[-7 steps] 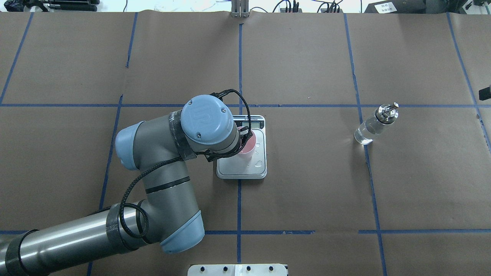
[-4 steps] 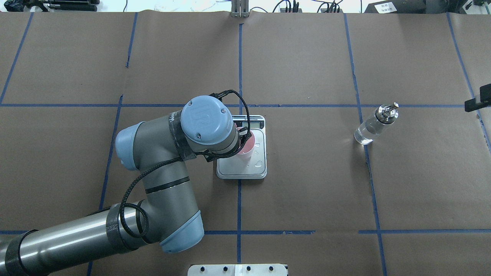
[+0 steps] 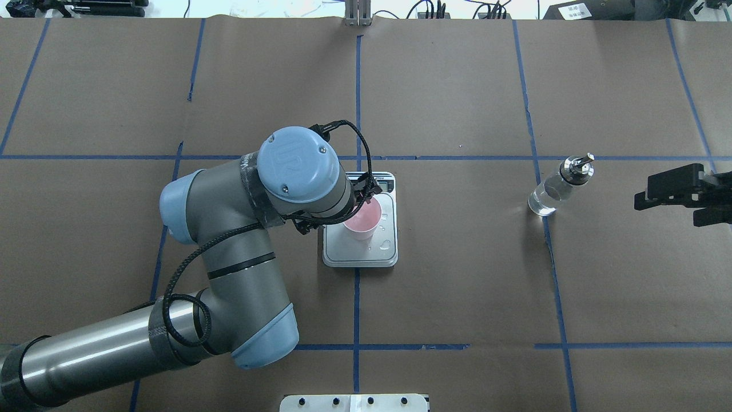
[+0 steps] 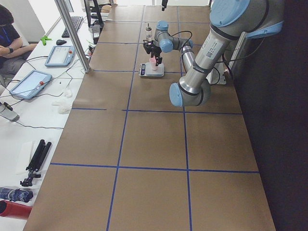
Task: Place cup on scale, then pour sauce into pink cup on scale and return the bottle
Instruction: 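Release the cup and withdraw the left gripper while the right gripper approaches the bottle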
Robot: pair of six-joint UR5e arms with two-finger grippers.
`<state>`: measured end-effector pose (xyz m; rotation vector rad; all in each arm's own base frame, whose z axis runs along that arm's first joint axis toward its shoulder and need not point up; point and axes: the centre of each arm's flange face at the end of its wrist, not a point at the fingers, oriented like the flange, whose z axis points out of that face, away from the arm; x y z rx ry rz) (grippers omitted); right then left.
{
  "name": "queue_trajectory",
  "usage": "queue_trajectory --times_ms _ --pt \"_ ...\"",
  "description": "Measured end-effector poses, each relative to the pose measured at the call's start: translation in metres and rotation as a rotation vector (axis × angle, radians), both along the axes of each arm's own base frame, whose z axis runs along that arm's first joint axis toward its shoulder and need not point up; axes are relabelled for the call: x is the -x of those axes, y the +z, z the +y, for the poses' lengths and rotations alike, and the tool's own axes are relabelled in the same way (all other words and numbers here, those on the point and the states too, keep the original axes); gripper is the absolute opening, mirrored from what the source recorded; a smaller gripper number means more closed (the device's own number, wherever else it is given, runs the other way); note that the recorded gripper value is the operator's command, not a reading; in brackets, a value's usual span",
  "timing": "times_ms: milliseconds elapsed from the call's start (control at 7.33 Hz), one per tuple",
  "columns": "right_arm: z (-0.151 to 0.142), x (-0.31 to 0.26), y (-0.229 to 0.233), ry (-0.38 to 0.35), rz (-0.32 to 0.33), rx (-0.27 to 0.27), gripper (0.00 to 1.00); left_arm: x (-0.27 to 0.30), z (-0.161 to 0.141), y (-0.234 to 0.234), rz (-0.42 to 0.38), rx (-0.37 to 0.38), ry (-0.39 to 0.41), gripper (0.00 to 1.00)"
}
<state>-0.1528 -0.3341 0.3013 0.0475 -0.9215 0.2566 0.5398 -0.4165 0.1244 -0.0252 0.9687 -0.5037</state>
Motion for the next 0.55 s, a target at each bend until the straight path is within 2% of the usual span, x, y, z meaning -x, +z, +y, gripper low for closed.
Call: queue_trajectory --times_ms 273,545 --pt "0.023 0.052 0.005 0.034 0.108 -0.056 1.00 0.054 -0.022 -0.019 0.056 -0.032 0.044 1.00" --pt "0.042 0.087 0.034 0.069 0.170 -0.163 1.00 0.112 -0.029 -0.024 0.057 -0.085 0.073 1.00"
